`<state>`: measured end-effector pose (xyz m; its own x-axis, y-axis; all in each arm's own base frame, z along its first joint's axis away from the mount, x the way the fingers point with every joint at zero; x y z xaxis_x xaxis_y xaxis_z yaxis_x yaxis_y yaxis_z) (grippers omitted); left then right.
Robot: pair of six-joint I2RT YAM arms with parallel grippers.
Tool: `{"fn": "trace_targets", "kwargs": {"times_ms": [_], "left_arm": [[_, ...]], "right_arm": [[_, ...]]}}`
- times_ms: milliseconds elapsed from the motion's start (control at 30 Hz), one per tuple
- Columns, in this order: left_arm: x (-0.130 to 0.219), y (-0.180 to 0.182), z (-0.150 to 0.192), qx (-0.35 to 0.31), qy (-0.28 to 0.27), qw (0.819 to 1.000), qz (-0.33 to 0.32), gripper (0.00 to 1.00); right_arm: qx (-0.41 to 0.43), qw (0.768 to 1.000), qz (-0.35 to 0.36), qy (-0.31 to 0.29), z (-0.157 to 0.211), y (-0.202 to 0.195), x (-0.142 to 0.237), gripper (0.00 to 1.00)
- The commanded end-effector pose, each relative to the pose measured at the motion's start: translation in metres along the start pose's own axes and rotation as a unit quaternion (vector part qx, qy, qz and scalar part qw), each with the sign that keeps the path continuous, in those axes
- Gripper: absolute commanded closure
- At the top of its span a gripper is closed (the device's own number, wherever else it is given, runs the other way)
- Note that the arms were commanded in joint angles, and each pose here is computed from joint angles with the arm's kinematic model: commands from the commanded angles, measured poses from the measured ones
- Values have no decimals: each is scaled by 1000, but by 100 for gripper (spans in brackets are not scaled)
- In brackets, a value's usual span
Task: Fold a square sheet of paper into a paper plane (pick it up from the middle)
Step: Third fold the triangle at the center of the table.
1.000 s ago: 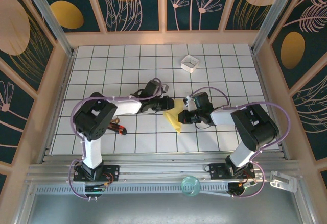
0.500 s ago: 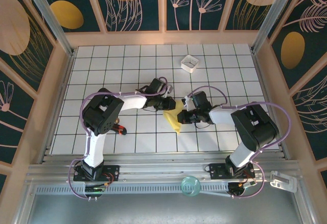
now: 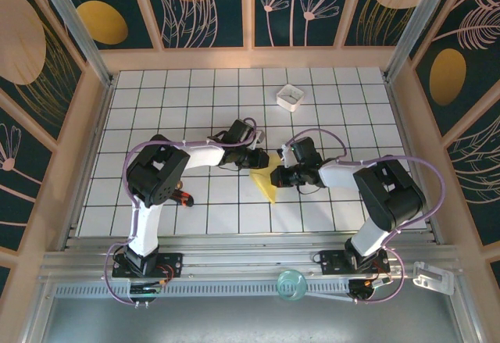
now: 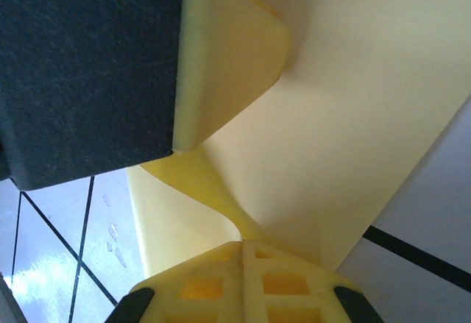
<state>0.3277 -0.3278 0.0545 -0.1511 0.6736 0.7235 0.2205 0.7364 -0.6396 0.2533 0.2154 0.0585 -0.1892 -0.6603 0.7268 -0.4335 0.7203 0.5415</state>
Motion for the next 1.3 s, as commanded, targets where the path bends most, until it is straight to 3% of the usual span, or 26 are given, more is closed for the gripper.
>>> {"fn": "trace_targets", "kwargs": {"times_ms": [0,467,733,867,933,1067,1267], "left_arm": [[-15,27,23,22,47,998,-34,79],[-5,12,10,14,27,999,-23,74],[38,-28,-22,0,-54,998,-9,61],[67,-28,-6,32,-99,995,7,60],[75,-24,12,49,-100,994,15,66],[76,-34,58,52,-64,995,53,87],[55,-59,99,45,3,992,121,100]], "right_arm": [[6,1000,10,9,2,-2,-3,100],[-22,999,23,28,26,-13,-9,100],[-27,999,33,33,32,-18,-10,100],[-26,998,35,35,33,-19,-11,100],[-26,998,35,36,33,-19,-11,100],[-23,998,36,40,34,-20,-12,100],[-20,998,36,40,33,-20,-11,100]]}}
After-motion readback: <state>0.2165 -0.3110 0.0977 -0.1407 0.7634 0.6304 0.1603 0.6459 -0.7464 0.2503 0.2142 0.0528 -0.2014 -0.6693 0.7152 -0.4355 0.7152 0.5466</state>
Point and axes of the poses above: each hand's point on the last joint's axis, 136 mm out from that joint toward the fingers, its own x axis back along the fingers, its own y axis along the line the jaws close on, z = x × y, the point moved 5 cm from there along x, back along the fingers, and after that the axes turned 6 degrees about x, right-handed, at the moved point
